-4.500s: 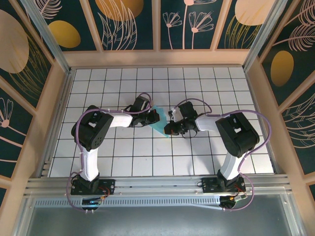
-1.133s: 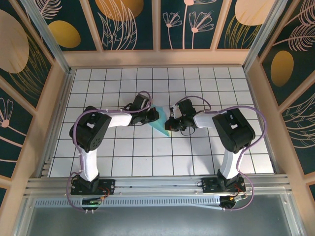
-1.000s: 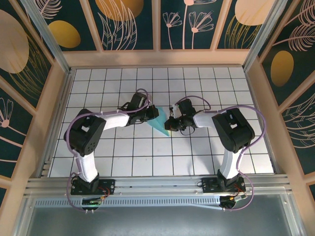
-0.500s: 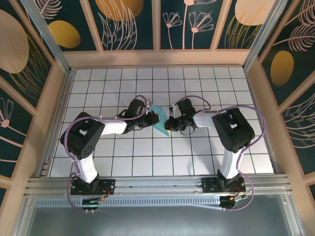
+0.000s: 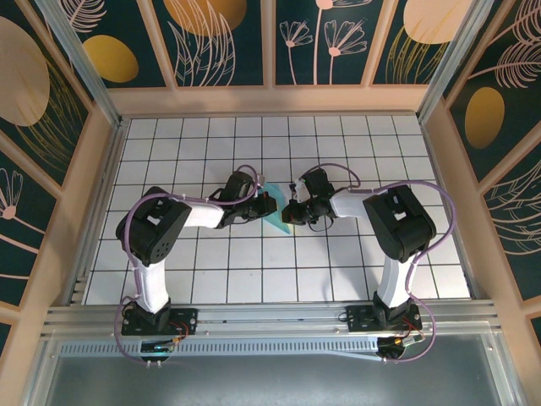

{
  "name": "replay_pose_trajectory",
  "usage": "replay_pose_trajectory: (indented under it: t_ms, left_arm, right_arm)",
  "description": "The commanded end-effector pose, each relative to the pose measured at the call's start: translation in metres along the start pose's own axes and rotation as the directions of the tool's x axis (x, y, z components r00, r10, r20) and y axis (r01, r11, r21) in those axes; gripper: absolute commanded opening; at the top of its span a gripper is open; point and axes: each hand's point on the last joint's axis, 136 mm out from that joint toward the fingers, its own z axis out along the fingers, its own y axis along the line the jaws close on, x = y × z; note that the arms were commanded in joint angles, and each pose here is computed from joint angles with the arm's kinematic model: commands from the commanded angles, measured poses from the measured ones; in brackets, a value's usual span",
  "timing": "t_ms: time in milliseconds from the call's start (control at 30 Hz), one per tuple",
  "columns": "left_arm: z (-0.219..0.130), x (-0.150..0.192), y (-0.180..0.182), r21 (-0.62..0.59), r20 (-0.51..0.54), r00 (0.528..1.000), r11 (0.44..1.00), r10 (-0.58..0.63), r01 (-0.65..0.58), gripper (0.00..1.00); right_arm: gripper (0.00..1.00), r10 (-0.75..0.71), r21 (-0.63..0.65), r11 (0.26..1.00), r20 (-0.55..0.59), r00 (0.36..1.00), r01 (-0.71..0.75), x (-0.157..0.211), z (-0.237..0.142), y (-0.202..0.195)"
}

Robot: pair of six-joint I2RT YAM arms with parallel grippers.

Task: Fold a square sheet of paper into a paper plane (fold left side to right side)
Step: Fourth fold the wing at the center of the table.

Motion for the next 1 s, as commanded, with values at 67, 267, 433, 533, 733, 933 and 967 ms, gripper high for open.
replay_pose_trajectory:
  t_ms: [67,267,433,533,733,933,967]
  left_arm:
    - [0.008,-0.003,-0.011,0.044,-0.007,1.000,0.999,0.007,-0.007,0.01]
    - [0.013,-0.004,0.006,-0.034,-0.005,1.000,0.999,-0.002,0.001,0.01]
    - [0.016,-0.001,0.025,-0.105,0.001,1.000,0.994,-0.018,0.018,0.01]
    - [0.017,0.000,0.033,-0.133,0.006,1.000,0.991,-0.030,0.030,0.01]
    - [0.015,-0.007,0.043,-0.180,0.045,0.998,0.983,-0.035,0.043,0.02]
    - [0.011,-0.016,0.049,-0.183,0.061,0.997,0.982,-0.041,0.052,0.04]
    - [0.010,-0.017,0.050,-0.183,0.064,0.997,0.982,-0.042,0.053,0.05]
  right_arm:
    - [0.00,0.087,0.217,0.974,-0.106,0.991,-0.063,0.040,0.014,-0.054]
    - [0.00,0.079,0.252,0.967,-0.127,0.989,-0.045,0.044,0.016,-0.056]
    - [0.00,0.086,0.273,0.961,-0.141,0.986,-0.045,0.048,0.017,-0.060]
    - [0.00,0.088,0.284,0.958,-0.152,0.985,-0.042,0.050,0.017,-0.061]
    - [0.00,0.089,0.328,0.945,-0.194,0.977,-0.022,0.059,0.017,-0.067]
    - [0.00,0.096,0.352,0.936,-0.225,0.970,-0.011,0.068,0.018,-0.074]
    - [0.00,0.099,0.355,0.935,-0.226,0.969,-0.013,0.069,0.018,-0.075]
